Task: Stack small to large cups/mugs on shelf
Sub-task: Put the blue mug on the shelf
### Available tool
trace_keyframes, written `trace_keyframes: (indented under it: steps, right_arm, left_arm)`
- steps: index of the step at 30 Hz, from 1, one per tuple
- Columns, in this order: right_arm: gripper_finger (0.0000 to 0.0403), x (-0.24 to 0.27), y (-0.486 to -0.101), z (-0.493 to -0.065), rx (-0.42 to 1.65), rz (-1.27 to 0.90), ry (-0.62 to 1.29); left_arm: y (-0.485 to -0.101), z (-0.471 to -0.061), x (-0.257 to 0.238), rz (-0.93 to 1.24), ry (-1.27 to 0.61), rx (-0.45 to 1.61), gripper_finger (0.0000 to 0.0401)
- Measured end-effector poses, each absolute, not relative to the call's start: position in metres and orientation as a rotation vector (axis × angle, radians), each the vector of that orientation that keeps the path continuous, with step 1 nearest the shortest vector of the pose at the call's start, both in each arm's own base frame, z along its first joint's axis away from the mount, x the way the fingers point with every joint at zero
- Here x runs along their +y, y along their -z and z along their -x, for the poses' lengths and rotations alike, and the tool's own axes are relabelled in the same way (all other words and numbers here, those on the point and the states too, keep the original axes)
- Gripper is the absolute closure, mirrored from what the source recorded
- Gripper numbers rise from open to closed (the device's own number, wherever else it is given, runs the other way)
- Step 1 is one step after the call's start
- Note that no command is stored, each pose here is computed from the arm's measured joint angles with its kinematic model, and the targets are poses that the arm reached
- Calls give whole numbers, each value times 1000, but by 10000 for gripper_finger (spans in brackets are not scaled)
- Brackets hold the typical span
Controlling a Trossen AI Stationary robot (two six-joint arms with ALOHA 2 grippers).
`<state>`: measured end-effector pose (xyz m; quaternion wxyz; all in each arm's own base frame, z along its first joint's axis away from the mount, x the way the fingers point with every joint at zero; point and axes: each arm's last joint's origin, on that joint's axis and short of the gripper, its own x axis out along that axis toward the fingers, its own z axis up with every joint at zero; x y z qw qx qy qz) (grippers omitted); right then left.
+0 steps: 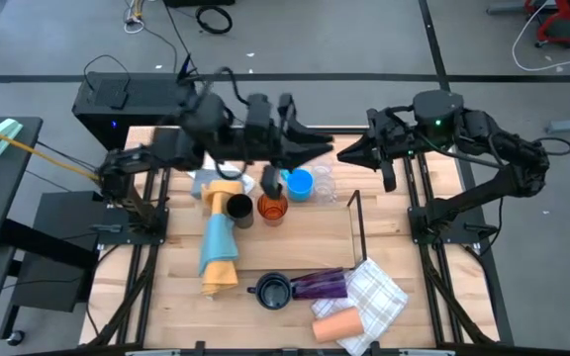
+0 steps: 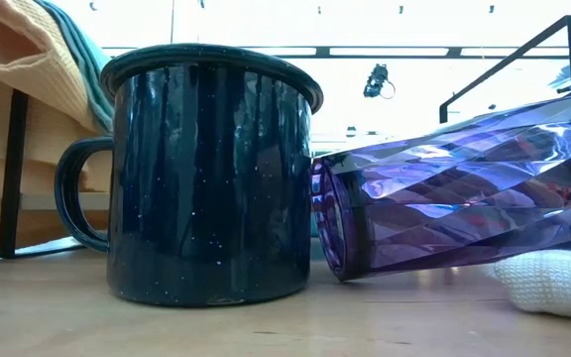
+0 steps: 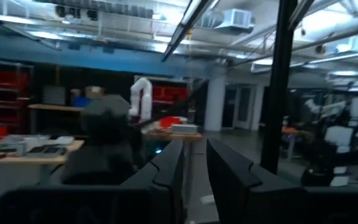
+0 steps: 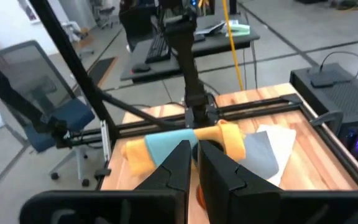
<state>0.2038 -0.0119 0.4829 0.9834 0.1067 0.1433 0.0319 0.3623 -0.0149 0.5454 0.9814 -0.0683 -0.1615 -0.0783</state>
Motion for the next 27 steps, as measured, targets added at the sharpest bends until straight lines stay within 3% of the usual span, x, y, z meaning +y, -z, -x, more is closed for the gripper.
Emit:
trace_keyframes:
  steps: [7, 17, 27]
  right_arm:
    - [365, -13, -486, -191, 248, -235, -55]
    - [365, -10, -493, -165, 222, -261, -55]
    - [365, -22, -463, -208, 363, -286, -2]
  left_arm:
    - [-498, -367, 4, 207, 107, -194, 336]
    - [-464, -285, 39, 235, -118, -169, 346]
    - [-443, -257, 35, 244, -141, -146, 350]
